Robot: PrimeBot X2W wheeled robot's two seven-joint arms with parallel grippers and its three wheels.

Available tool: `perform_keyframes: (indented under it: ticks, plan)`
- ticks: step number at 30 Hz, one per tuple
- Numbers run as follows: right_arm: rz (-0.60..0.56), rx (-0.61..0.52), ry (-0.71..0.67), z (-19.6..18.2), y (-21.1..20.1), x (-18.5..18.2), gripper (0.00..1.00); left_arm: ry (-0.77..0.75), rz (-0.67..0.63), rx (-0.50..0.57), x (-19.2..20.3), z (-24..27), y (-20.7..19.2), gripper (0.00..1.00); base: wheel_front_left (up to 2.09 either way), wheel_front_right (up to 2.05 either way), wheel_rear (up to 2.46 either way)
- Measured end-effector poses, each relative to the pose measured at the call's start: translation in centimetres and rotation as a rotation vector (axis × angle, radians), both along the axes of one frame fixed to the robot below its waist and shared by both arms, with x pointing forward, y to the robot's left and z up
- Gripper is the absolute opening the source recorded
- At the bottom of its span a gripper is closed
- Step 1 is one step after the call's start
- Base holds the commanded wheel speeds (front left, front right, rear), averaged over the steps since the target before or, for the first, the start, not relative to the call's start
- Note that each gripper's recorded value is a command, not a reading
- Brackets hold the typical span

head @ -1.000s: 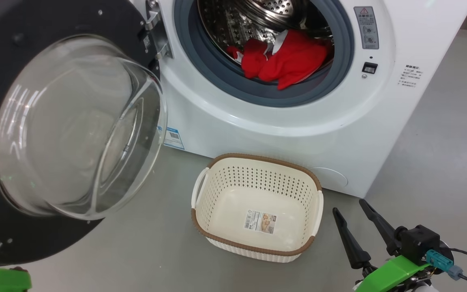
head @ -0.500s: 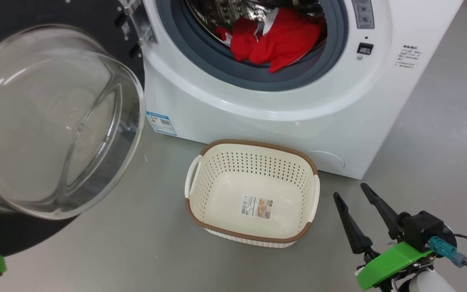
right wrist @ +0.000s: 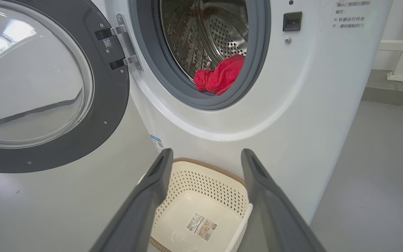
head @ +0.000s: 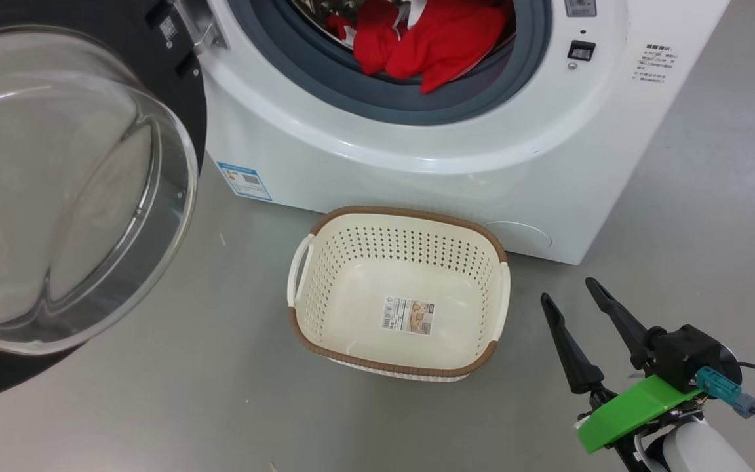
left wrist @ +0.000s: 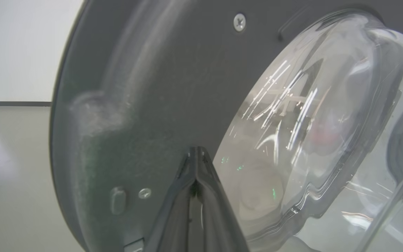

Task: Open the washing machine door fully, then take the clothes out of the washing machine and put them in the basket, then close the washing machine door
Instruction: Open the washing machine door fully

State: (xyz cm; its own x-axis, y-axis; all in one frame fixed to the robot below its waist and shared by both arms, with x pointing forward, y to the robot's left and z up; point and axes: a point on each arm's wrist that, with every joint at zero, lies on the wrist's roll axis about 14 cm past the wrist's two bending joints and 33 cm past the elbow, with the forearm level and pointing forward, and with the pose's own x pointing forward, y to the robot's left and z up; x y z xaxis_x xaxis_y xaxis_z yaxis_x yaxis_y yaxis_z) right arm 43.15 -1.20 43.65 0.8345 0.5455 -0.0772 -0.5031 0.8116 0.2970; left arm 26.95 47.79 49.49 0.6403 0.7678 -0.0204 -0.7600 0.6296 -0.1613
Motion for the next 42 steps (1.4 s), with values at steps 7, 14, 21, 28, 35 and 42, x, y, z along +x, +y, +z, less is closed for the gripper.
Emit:
perform_keyframes:
  ticks: [7,14,21,28,35,42]
  plan:
    - [0.002,-0.002,0.006,-0.3,0.0,0.1,1.00,0.030,0.010,0.010,-0.2,0.0,0.9,0.00,0.00,0.00,0.00]
    - [0.005,-0.002,-0.003,0.1,0.2,0.0,1.00,0.023,0.011,-0.002,-0.3,0.0,1.0,0.00,0.00,0.00,0.00]
    - [0.011,0.006,-0.021,1.0,0.6,-0.2,1.00,0.008,-0.024,-0.002,-0.3,0.3,0.3,0.00,0.00,0.00,0.00]
    - [0.013,0.010,-0.043,2.0,0.8,-0.5,1.00,0.020,-0.069,-0.011,-1.4,-0.8,-1.7,0.40,0.00,0.00,0.00]
    - [0.006,0.012,-0.060,2.7,0.7,-0.8,1.00,-0.010,-0.112,-0.008,-1.8,-0.8,-3.8,1.00,0.00,0.00,0.00]
    - [-0.020,0.013,-0.063,2.9,-0.2,-1.0,1.00,-0.045,-0.212,-0.007,-0.4,-0.4,-7.1,1.00,0.00,0.00,0.00]
